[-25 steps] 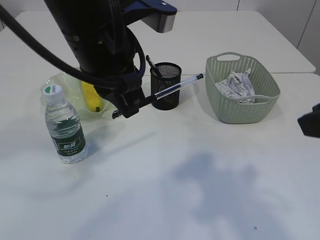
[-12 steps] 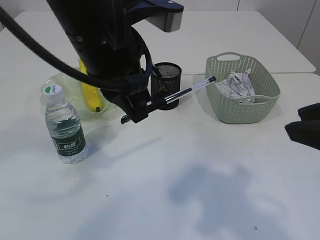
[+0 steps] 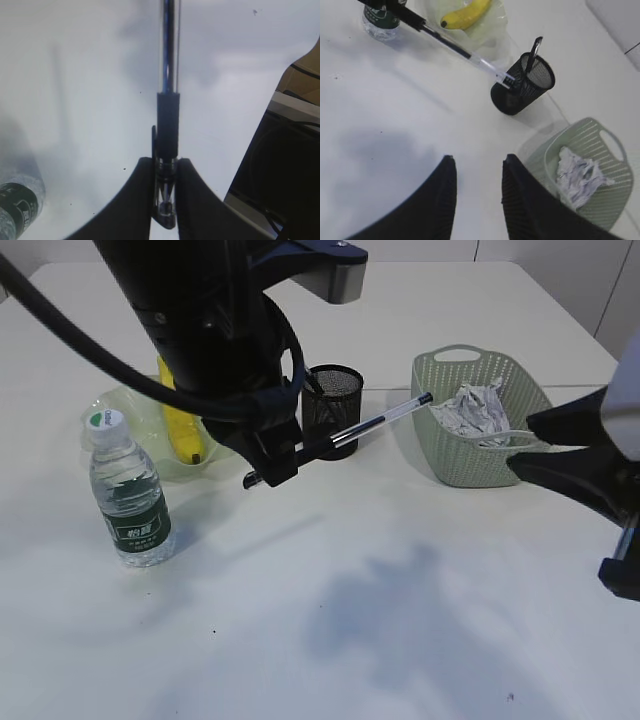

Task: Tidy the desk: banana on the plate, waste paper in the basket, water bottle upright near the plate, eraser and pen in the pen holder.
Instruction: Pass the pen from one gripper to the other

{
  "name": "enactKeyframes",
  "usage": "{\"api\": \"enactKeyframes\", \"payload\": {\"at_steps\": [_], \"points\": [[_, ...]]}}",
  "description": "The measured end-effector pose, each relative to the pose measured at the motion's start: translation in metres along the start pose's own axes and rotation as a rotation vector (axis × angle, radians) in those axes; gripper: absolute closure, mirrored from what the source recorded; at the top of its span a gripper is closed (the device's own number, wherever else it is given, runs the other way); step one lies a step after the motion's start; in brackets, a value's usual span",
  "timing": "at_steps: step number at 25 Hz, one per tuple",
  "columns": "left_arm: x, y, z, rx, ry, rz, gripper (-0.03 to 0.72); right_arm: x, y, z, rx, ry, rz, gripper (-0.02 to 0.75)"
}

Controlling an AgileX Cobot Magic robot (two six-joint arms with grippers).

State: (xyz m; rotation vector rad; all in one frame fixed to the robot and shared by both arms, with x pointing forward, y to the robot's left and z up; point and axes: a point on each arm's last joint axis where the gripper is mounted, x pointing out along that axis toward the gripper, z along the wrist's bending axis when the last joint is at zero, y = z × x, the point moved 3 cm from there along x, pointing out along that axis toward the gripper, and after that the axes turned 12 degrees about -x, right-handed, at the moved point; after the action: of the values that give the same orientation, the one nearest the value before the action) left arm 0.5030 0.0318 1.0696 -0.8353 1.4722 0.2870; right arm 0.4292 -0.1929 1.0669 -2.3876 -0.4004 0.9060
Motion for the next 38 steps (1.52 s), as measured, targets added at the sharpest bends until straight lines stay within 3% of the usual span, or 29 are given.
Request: {"api": "enactKeyframes", "payload": {"at_steps": [8,12,18,38], "points": [[0.0,0.0,-0.002,-0.006,0.016,-0.003,0.63,0.01,-0.006,-0.008,-0.327,0.068,-0.028,0.498],[-0.001,0.0,-0.002,-0.006,0.018,-0.004,0.63,0.019,-0.015,0.001,-0.541,0.044,-0.06,0.498],[-0.001,0.0,-0.004,-0.012,0.033,-0.006,0.63,0.04,-0.028,0.007,-0.669,0.028,-0.091,0.498],[-0.001,-0.001,-0.009,-0.025,0.071,-0.011,0.63,0.078,-0.04,0.002,-0.758,0.055,-0.091,0.498]]}}
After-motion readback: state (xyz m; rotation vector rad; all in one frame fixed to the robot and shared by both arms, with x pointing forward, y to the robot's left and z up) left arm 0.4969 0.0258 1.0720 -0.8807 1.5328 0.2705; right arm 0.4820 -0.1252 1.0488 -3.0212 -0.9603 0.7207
